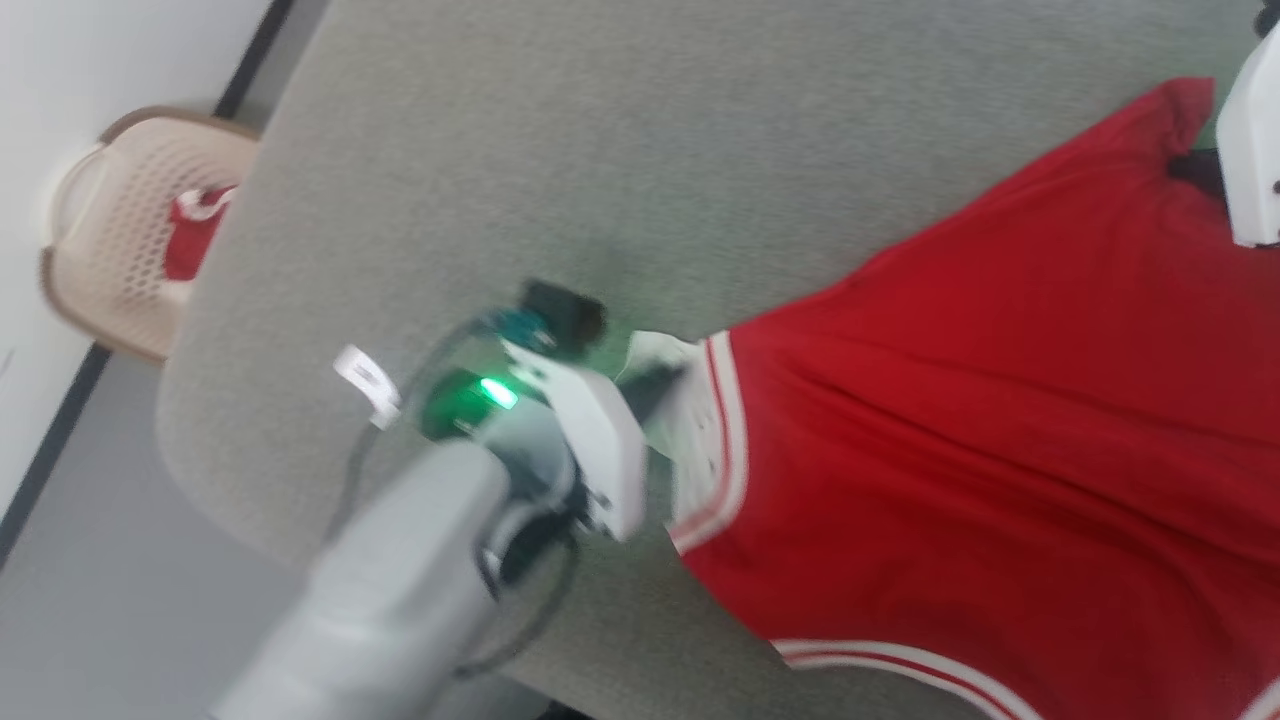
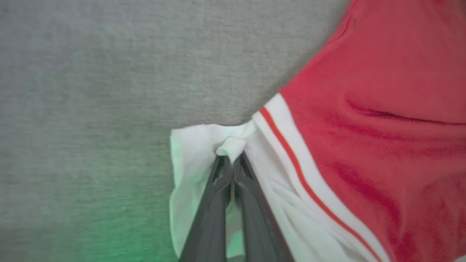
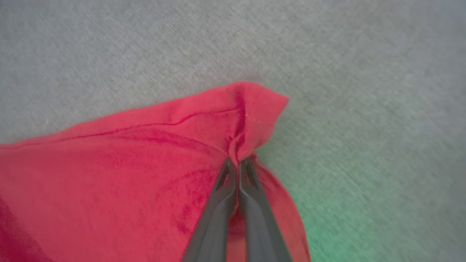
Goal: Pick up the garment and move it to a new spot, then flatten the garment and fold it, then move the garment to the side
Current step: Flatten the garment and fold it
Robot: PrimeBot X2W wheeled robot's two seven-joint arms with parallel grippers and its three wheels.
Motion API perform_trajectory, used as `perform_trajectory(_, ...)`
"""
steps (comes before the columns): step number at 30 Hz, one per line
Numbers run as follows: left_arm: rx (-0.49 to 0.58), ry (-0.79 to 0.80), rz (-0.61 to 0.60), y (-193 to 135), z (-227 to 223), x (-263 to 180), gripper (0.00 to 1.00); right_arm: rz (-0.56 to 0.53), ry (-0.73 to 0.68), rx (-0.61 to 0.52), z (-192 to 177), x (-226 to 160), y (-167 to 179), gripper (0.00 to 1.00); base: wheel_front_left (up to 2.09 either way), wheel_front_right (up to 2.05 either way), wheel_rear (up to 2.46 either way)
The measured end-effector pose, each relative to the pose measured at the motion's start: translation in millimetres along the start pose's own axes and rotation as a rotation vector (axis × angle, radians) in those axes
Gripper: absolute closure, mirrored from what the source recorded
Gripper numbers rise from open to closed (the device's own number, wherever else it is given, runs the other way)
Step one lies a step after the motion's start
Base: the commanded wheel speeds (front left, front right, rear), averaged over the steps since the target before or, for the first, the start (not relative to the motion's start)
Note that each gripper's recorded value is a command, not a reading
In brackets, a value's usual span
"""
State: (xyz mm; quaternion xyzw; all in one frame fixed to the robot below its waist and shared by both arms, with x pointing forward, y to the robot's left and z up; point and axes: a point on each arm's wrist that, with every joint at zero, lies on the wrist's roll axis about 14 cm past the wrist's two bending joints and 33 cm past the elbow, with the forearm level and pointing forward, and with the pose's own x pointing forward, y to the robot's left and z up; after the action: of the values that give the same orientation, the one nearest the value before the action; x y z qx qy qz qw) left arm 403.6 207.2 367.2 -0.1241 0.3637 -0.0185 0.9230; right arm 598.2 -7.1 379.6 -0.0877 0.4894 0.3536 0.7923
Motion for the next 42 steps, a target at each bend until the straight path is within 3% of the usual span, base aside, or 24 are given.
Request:
perform_trajectory(6,0.124,-0.067,0.072,24,63,-6,1.0,-0.054,-0.114,-0.022,10,-48,-16,1.0,0.0,0.0,0.0)
perform_trajectory(13,0.237,-0.173,0.068,14,144,-16,1.0,-0.119,-0.272,-0.051,26,-113,-29,1.0,0.0,0.0,0.0)
perform_trajectory(24,0.417,-0.377,0.0,-48,272,-64,1.0,-0.271,-0.507,-0.062,26,-248,-40,1.0,0.0,0.0,0.0)
perform_trajectory(33,0.484,-0.482,-0.068,-99,320,-110,1.0,-0.36,-0.65,-0.051,17,-339,-31,1.0,0.0,0.0,0.0)
perform_trajectory(42,0.509,-0.586,-0.103,-134,359,-131,1.0,-0.456,-0.749,-0.061,14,-385,-34,1.0,0.0,0.0,0.0)
